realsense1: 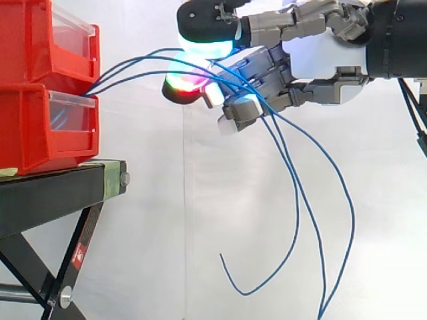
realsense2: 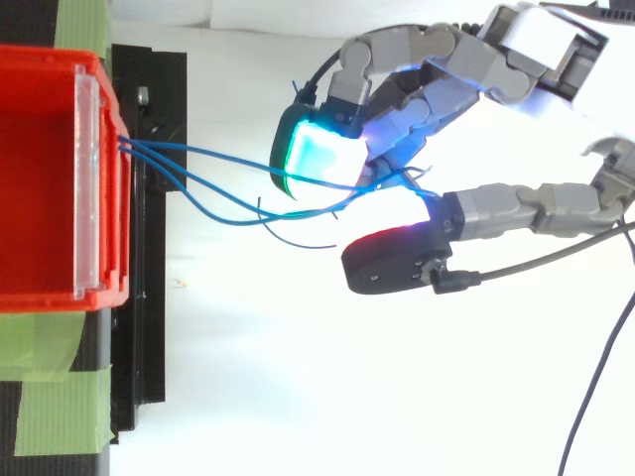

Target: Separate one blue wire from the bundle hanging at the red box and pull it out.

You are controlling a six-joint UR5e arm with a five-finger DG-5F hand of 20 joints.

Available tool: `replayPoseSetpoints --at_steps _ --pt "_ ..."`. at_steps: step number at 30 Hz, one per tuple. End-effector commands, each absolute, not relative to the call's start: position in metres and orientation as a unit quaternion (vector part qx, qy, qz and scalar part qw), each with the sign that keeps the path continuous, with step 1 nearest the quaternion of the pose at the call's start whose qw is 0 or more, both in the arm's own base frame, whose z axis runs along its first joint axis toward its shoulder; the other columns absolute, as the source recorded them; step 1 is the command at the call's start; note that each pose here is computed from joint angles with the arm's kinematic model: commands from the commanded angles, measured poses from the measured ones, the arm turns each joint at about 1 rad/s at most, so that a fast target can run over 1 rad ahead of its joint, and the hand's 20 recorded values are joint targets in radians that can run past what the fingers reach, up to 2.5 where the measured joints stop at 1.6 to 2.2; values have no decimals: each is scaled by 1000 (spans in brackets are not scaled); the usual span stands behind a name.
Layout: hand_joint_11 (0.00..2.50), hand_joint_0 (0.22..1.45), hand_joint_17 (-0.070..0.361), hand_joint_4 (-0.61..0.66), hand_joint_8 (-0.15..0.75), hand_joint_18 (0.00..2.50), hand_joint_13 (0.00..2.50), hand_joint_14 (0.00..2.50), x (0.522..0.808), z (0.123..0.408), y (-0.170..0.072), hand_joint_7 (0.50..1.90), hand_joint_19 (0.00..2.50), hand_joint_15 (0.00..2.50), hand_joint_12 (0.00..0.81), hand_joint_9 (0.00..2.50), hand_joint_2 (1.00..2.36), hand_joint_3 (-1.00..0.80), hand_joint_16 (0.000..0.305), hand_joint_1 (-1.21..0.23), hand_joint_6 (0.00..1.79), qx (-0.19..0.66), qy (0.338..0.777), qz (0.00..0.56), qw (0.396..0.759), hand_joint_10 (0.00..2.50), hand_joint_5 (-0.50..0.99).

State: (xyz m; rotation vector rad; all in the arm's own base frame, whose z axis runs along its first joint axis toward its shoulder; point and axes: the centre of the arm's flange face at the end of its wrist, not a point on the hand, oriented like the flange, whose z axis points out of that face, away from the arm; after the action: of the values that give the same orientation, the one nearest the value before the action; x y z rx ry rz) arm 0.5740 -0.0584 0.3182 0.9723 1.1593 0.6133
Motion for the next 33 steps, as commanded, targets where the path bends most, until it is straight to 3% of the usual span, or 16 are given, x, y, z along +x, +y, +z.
replayPoseSetpoints --at_steps 1,6,18,30,33 --pt "1079 610 119 210 334 585 1179 79 574 318 -58 1172 768 1678 335 907 1020 -259 53 -679 773 434 517 274 685 18 -198" --pt "1084 617 118 206 342 592 1185 66 574 318 -58 1167 759 1699 334 926 1023 -214 52 -701 784 434 518 274 685 17 -198" --pt "1109 629 114 119 333 608 1230 0 574 318 -58 1181 768 1747 325 1012 1035 80 51 -796 813 434 518 274 685 19 -183" --pt "1083 679 116 160 303 561 1131 4 574 318 -58 1238 718 1733 337 875 1036 39 52 -909 812 435 518 273 684 19 -216" --pt "1069 759 116 168 299 531 1106 3 574 318 -58 1211 696 1720 337 860 1039 49 51 -923 821 435 517 274 684 20 -221"
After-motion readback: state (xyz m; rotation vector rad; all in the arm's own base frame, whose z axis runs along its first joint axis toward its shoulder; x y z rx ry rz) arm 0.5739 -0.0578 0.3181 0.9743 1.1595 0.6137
